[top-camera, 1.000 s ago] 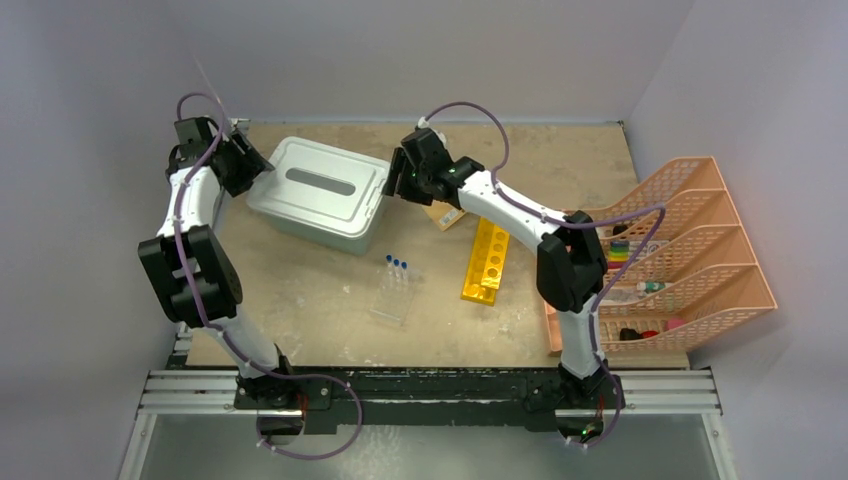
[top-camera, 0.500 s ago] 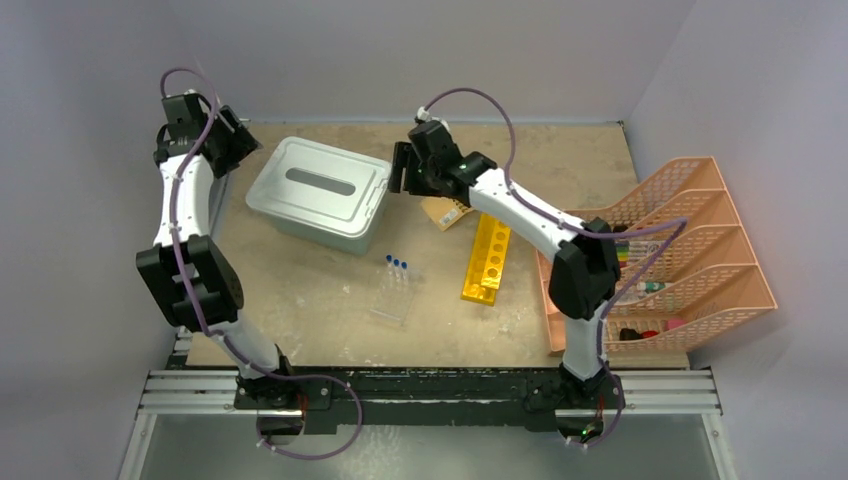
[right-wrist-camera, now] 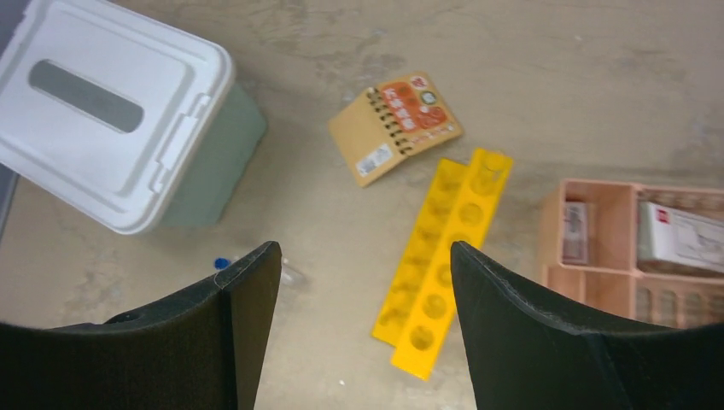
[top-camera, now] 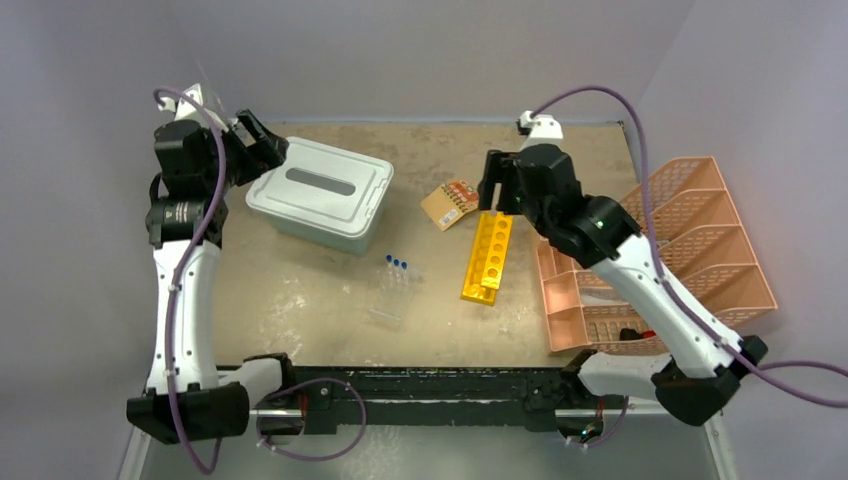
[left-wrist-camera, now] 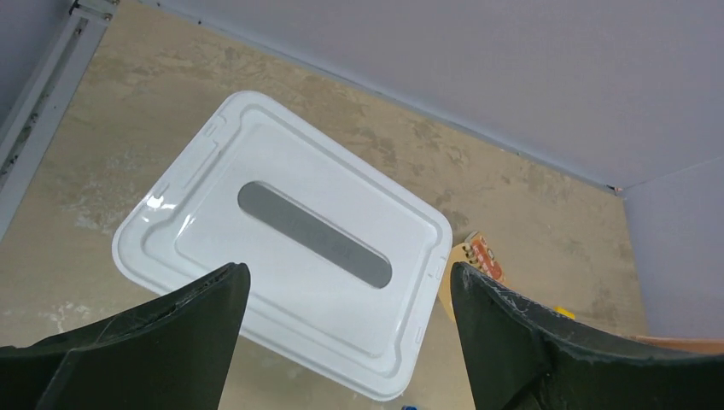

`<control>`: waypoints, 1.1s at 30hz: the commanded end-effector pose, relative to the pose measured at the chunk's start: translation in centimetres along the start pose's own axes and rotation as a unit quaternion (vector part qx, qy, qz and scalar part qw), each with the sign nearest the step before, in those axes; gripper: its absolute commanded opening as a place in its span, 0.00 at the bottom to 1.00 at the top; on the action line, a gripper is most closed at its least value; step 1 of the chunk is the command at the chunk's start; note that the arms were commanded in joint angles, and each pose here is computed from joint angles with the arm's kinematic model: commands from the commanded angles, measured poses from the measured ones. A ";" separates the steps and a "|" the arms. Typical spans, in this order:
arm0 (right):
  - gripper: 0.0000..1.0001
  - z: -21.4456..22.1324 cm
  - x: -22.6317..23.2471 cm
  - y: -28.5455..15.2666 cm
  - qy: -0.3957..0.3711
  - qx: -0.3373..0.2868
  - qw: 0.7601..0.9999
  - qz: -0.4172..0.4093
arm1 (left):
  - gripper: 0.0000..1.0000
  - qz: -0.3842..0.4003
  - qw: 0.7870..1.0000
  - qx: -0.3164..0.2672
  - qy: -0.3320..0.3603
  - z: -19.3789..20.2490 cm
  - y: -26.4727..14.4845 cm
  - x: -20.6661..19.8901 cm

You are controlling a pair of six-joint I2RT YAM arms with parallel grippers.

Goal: Organize the chemistry lab equipment

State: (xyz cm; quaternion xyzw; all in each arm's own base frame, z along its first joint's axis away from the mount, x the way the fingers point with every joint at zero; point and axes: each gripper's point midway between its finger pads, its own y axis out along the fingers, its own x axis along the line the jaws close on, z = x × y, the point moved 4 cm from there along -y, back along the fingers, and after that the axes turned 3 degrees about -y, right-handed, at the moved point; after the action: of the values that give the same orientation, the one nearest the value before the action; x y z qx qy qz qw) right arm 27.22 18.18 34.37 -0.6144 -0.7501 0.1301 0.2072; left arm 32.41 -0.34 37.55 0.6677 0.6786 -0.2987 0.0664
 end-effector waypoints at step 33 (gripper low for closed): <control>0.88 -1.7 -13.1 -14.9 -0.019 -0.163 0.972 0.169 | 0.92 -0.112 0.979 -0.163 -0.037 0.1 -16.0 2.0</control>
State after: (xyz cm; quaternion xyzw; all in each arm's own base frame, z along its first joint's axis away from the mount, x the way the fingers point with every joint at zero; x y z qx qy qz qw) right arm 16.74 2.30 39.69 -0.7461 -0.6579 0.0716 0.0734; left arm 16.90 2.41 40.56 0.5547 0.7876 -0.2211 0.1519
